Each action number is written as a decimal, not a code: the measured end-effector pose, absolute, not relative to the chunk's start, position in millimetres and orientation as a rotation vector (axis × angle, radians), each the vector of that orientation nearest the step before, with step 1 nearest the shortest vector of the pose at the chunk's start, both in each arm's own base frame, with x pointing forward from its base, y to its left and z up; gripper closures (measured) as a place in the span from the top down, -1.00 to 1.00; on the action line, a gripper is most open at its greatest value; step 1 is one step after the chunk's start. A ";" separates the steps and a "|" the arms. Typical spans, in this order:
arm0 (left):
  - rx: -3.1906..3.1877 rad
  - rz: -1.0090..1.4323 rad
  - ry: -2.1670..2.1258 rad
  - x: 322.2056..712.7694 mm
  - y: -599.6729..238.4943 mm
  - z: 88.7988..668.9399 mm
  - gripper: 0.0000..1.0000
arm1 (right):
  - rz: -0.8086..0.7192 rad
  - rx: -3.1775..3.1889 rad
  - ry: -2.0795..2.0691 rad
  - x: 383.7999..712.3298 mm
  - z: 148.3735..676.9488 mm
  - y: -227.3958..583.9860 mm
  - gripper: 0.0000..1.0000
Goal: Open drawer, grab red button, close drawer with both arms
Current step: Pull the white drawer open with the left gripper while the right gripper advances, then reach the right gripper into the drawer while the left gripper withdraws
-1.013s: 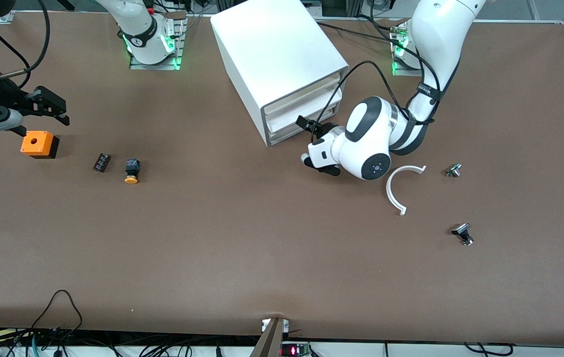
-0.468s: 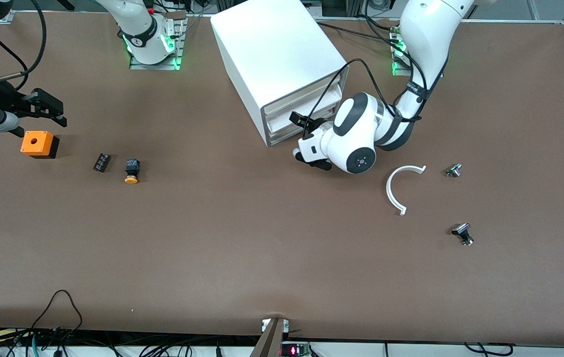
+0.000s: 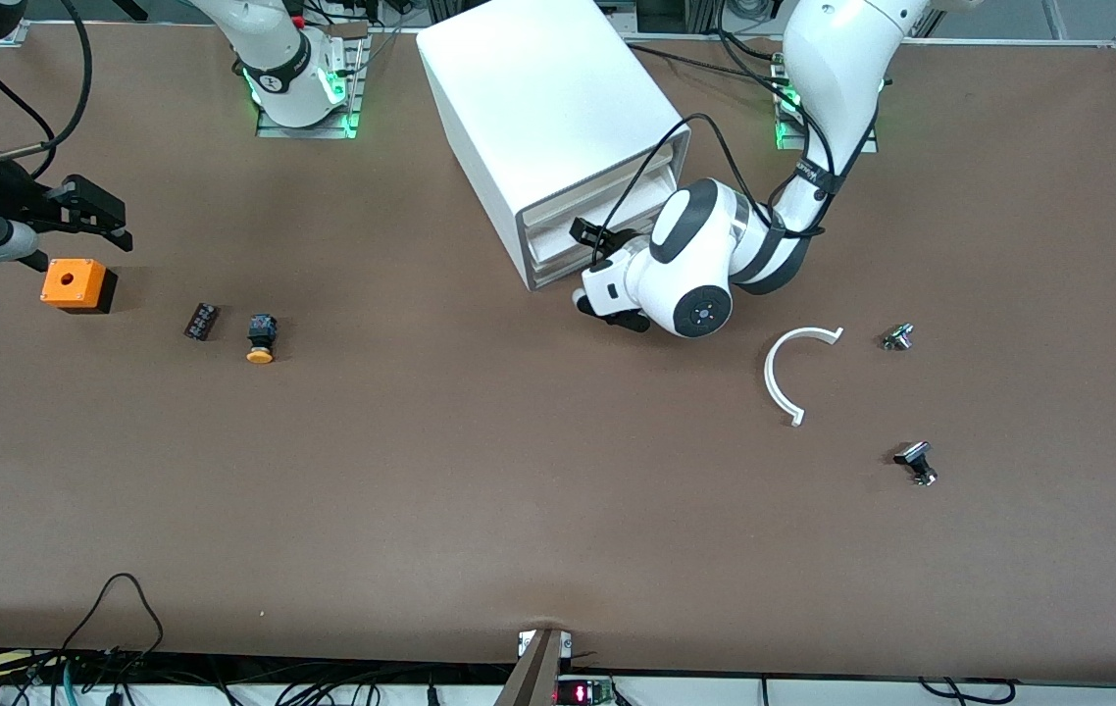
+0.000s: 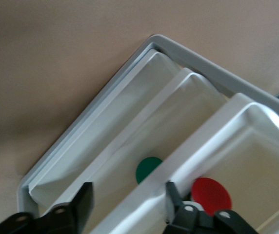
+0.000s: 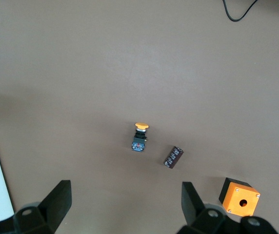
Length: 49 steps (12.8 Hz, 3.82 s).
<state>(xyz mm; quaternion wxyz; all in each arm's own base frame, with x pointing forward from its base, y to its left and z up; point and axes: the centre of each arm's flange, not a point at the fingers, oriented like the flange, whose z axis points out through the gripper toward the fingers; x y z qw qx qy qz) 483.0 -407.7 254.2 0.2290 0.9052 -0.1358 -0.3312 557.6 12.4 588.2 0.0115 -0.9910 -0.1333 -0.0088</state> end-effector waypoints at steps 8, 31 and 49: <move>2.479 -0.906 -0.370 484.5 -409.2 261.1 -0.23 | -0.030 -3.092 -0.402 564.2 584.8 7.3 1.00; 2.474 -0.787 -0.193 558.4 -337.0 265.1 -0.23 | 0.115 -3.030 -0.537 598.3 518.1 98.6 1.00; 2.483 -0.717 -0.088 594.1 -306.8 273.9 0.78 | 0.083 -3.002 -0.053 558.4 549.5 307.4 1.00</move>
